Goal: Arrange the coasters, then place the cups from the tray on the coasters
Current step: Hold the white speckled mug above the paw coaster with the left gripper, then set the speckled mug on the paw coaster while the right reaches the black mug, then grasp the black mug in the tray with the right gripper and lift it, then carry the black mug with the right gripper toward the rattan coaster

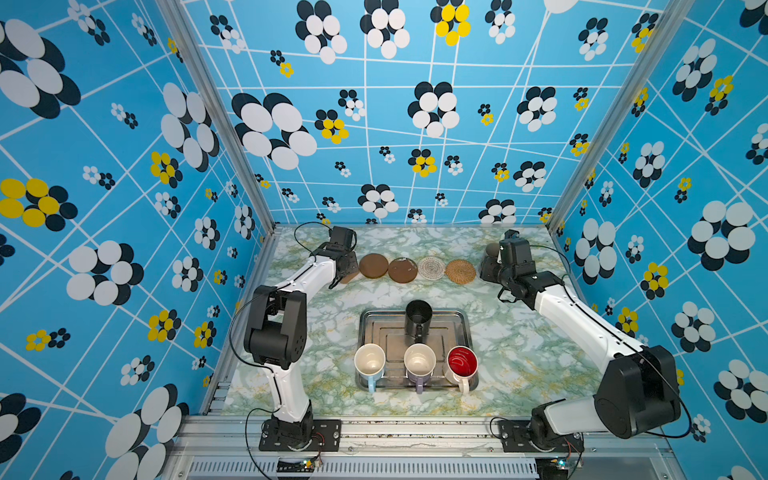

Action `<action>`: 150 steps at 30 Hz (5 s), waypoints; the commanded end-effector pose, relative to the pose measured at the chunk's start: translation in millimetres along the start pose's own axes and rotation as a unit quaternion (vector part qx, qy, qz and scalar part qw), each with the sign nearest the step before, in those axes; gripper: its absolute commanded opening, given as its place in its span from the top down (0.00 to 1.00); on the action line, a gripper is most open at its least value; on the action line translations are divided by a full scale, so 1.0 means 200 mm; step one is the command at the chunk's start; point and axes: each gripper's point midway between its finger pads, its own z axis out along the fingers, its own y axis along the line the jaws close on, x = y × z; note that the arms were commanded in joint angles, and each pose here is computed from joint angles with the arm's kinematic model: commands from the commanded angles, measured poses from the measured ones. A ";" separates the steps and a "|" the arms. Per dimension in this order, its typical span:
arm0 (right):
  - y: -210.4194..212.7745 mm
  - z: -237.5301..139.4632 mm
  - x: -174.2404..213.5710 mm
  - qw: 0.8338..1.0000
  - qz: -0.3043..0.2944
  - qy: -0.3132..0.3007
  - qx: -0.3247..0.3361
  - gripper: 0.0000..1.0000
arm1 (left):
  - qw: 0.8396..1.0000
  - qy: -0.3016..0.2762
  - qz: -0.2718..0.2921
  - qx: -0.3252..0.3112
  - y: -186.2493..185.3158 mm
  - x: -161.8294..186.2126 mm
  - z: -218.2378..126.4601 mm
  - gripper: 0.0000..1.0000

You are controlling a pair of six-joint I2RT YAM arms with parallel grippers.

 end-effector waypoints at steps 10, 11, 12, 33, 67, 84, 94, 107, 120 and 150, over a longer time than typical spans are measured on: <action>0.01 0.01 -0.02 1.000 0.008 0.005 -0.003 0.41 | 0.999 -0.054 -0.006 0.002 0.01 -0.16 -0.02 1.00; 0.01 0.01 -0.02 1.000 0.007 0.006 -0.003 0.41 | 0.998 -0.055 -0.006 0.003 0.01 -0.16 -0.02 1.00; 0.01 0.01 -0.01 1.000 0.007 0.007 -0.003 0.41 | 0.998 -0.055 -0.006 0.004 0.01 -0.15 -0.02 1.00; 0.01 -0.01 -0.02 1.000 0.010 0.005 -0.007 0.41 | 1.000 -0.009 -0.001 0.021 -0.01 0.03 0.01 0.67; 0.62 -0.57 0.45 0.968 -0.130 0.106 -0.189 0.41 | 0.957 -0.227 -0.049 0.175 -0.12 -0.04 -1.05 0.31; 0.77 -0.53 0.95 0.950 -0.151 0.204 -0.180 0.42 | 0.954 -0.221 -0.027 0.202 -0.10 0.13 -1.05 0.33; 0.85 -0.41 1.03 0.949 -0.149 0.219 -0.172 0.42 | 0.960 -0.195 0.006 0.200 -0.13 0.17 -0.96 0.34; 0.92 -0.30 1.08 0.947 -0.159 0.230 -0.156 0.43 | 0.965 -0.175 0.019 0.197 -0.17 0.18 -0.88 0.35; 0.91 -0.23 1.11 0.949 -0.171 0.232 -0.127 0.71 | 0.966 -0.167 0.021 0.196 -0.18 0.19 -0.85 0.35; 0.69 -0.28 0.41 0.978 -0.149 0.101 -0.102 1.00 | 0.968 -0.162 0.020 0.191 -0.18 0.19 -0.83 0.36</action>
